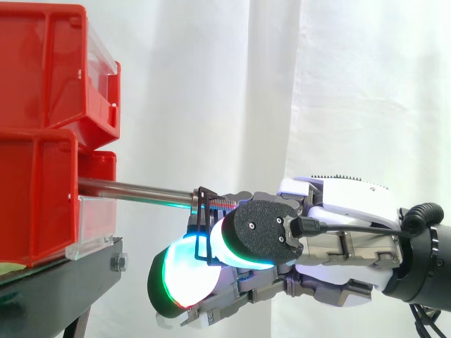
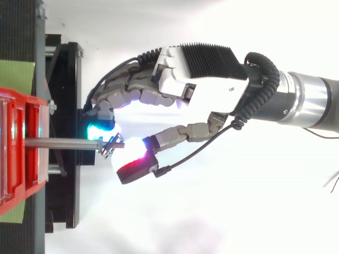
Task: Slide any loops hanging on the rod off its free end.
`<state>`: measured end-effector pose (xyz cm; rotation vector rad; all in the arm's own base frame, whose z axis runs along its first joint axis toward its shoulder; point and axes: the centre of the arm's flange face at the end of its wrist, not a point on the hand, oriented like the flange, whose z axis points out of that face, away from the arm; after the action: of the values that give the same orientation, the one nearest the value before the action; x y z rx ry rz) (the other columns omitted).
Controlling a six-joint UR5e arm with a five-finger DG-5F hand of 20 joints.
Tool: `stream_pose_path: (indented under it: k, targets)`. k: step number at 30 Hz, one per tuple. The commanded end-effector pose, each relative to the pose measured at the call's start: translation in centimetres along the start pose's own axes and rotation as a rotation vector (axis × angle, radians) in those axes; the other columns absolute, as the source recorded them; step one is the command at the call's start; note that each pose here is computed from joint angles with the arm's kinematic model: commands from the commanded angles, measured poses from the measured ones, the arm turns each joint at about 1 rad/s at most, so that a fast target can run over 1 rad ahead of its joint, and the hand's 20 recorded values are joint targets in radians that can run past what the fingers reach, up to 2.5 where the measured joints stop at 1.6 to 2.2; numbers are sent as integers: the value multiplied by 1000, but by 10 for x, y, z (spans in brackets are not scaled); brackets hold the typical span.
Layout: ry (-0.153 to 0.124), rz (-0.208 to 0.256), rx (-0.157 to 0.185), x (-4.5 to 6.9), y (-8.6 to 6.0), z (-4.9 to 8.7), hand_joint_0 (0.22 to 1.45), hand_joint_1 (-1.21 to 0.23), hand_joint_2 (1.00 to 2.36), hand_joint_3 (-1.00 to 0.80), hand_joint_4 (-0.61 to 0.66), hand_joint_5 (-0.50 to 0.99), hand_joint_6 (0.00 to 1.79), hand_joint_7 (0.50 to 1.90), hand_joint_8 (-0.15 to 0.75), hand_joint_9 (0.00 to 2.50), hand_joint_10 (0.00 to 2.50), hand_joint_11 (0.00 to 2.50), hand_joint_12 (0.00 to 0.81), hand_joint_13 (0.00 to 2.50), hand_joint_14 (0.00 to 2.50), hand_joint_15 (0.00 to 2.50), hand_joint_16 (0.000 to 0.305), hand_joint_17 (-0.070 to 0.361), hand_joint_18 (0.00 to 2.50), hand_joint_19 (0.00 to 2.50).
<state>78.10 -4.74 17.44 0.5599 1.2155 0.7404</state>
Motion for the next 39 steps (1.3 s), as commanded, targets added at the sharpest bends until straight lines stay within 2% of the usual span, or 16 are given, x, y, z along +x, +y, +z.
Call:
stream_pose_path:
  k: [1, 8, 16, 22, 31, 33, 39]
  targets:
    - [-1, 1, -1, -1, 1, 1, 591, -607, 1016, -315, 160, -202, 803, 992, 258, 695, 14, 375, 257, 671, 2, 61, 32, 72, 605, 269]
    - [-1, 1, -4, -2, 1, 1, 586, -621, 1019, -283, 142, -208, 838, 962, 260, 699, 12, 396, 258, 672, 2, 67, 32, 73, 611, 267]
    - [15, -1, -2, -2, 2, 2, 578, -621, 1025, -187, 109, -203, 857, 976, 258, 699, 14, 393, 258, 673, 1, 65, 33, 74, 610, 276]
    - [17, -1, -4, -3, 3, 3, 572, -626, 1027, -133, 76, -199, 865, 986, 260, 697, 13, 396, 259, 671, 3, 67, 33, 74, 611, 276]
    - [23, -1, -3, -6, 6, 3, 573, -630, 1026, -126, 66, -197, 867, 997, 260, 697, 12, 388, 259, 670, 1, 70, 33, 75, 612, 284]
    - [32, -4, 1, -12, 14, 3, 573, -630, 1026, -124, 66, -197, 867, 998, 258, 696, 14, 388, 259, 670, 2, 70, 33, 75, 613, 284]
    - [53, -10, 24, -14, 16, 0, 572, -630, 1027, -121, 65, -196, 867, 991, 259, 697, 14, 389, 260, 670, 3, 73, 33, 75, 612, 284]
